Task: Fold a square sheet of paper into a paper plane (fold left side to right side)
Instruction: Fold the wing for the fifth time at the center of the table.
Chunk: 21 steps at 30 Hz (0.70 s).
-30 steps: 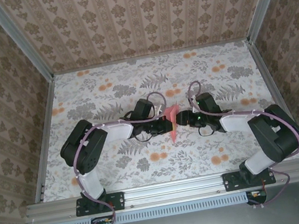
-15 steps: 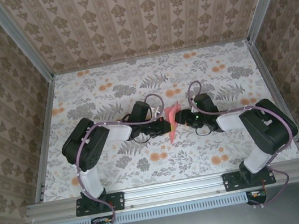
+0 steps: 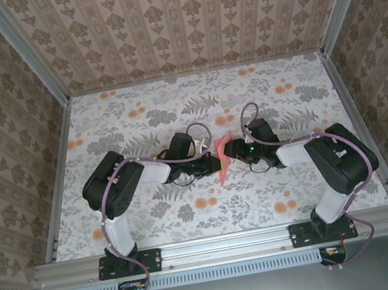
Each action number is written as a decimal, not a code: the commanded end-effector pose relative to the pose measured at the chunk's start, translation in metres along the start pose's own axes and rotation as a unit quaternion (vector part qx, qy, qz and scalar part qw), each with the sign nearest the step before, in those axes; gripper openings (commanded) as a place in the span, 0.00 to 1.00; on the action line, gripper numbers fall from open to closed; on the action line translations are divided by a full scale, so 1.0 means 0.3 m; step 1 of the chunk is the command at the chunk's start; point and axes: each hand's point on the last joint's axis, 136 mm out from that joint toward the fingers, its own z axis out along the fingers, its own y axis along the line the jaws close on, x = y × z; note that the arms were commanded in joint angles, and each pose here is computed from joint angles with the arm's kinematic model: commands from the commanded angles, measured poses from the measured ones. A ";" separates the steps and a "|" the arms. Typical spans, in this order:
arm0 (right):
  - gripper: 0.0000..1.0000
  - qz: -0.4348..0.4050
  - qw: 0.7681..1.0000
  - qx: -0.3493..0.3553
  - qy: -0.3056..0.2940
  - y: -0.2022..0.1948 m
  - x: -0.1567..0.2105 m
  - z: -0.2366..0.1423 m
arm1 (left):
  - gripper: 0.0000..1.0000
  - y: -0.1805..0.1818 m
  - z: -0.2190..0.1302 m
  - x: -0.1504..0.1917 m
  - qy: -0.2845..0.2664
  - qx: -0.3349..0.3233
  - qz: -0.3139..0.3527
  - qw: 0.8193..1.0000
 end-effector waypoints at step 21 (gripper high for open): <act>0.44 0.036 0.993 0.102 0.044 -0.131 0.064 0.048 | 0.06 0.027 0.002 0.002 0.003 0.005 -0.014 1.000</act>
